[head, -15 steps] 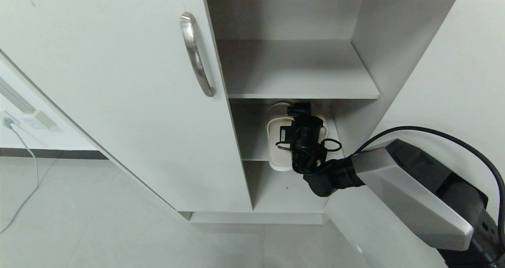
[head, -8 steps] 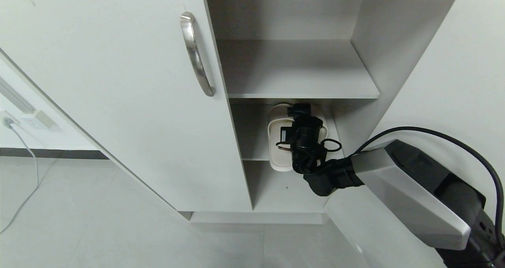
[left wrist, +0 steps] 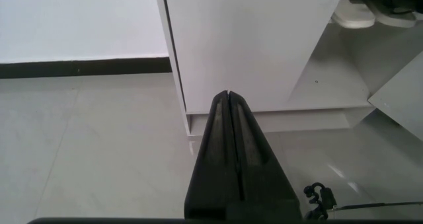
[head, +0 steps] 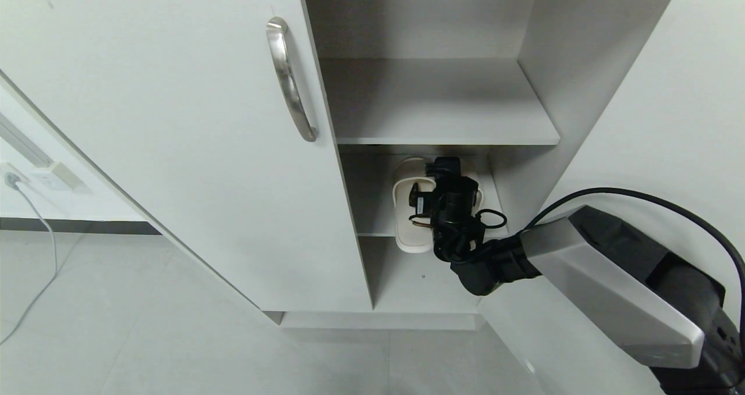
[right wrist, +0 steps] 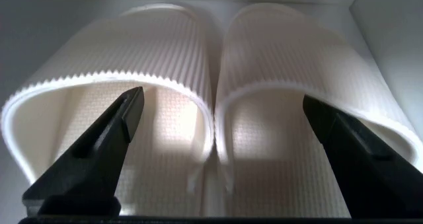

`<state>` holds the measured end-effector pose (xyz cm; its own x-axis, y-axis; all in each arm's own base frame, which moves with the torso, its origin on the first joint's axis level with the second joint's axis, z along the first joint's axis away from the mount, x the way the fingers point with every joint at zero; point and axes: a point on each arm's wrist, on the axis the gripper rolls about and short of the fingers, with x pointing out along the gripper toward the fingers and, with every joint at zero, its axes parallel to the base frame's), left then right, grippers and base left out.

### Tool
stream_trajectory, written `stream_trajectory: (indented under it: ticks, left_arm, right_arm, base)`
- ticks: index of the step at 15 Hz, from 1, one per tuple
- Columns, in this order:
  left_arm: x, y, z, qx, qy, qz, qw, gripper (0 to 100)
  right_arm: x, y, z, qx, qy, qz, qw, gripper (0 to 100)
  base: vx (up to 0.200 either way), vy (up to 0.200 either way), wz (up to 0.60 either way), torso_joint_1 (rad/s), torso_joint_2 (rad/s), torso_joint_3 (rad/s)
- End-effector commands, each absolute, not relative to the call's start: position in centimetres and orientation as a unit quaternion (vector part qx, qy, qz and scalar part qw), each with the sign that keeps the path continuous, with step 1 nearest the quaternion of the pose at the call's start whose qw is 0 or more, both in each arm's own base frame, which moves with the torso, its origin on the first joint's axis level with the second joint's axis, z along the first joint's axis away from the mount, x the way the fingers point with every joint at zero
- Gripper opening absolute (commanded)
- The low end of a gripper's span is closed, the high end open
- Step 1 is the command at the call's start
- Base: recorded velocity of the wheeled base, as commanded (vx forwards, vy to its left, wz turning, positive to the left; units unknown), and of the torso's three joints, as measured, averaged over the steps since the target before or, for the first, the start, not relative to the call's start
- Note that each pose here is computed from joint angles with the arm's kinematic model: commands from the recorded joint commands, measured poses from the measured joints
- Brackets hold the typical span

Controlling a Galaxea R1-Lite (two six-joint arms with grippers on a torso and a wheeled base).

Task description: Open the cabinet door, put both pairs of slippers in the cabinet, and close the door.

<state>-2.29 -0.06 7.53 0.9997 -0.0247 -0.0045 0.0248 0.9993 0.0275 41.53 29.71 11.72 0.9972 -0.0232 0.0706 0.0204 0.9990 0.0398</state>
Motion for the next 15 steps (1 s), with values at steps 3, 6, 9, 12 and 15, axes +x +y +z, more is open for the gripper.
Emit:
stream_trajectory:
  ticks: [3, 6, 9, 12, 15]
  left_arm:
    - [-2.3, -0.1, 7.5, 0.015, 0.003, -0.013, 1.000, 0]
    - [-2.3, -0.1, 7.5, 0.014, 0.003, -0.012, 1.000, 0]
    - [-2.3, -0.1, 7.5, 0.014, 0.003, -0.012, 1.000, 0]
    - [-2.3, -0.1, 7.5, 0.013, 0.003, -0.012, 1.000, 0]
    - [-2.3, -0.1, 7.5, 0.013, 0.003, -0.012, 1.000, 0]
  right_arm:
    - [36.4, 28.9, 13.8, 0.025, -0.040, 0.014, 0.999, 100]
    - [32.5, 28.4, 13.5, 0.024, -0.037, 0.036, 0.998, 100]
    - [29.4, 27.5, 12.3, 0.027, -0.042, 0.052, 0.997, 100]
    - [29.2, 27.4, 11.9, 0.017, -0.038, 0.054, 0.998, 100]
    - [28.8, 27.8, 12.0, 0.018, -0.039, 0.060, 0.997, 100]
  base:
    - [0.000, 0.000, 0.00, 0.000, 0.00, 0.000]
    - [0.000, 0.000, 0.00, 0.000, 0.00, 0.000]
    - [0.000, 0.000, 0.00, 0.000, 0.00, 0.000]
    - [0.000, 0.000, 0.00, 0.000, 0.00, 0.000]
    - [-0.133, 0.000, 0.00, 0.003, 0.00, 0.002]
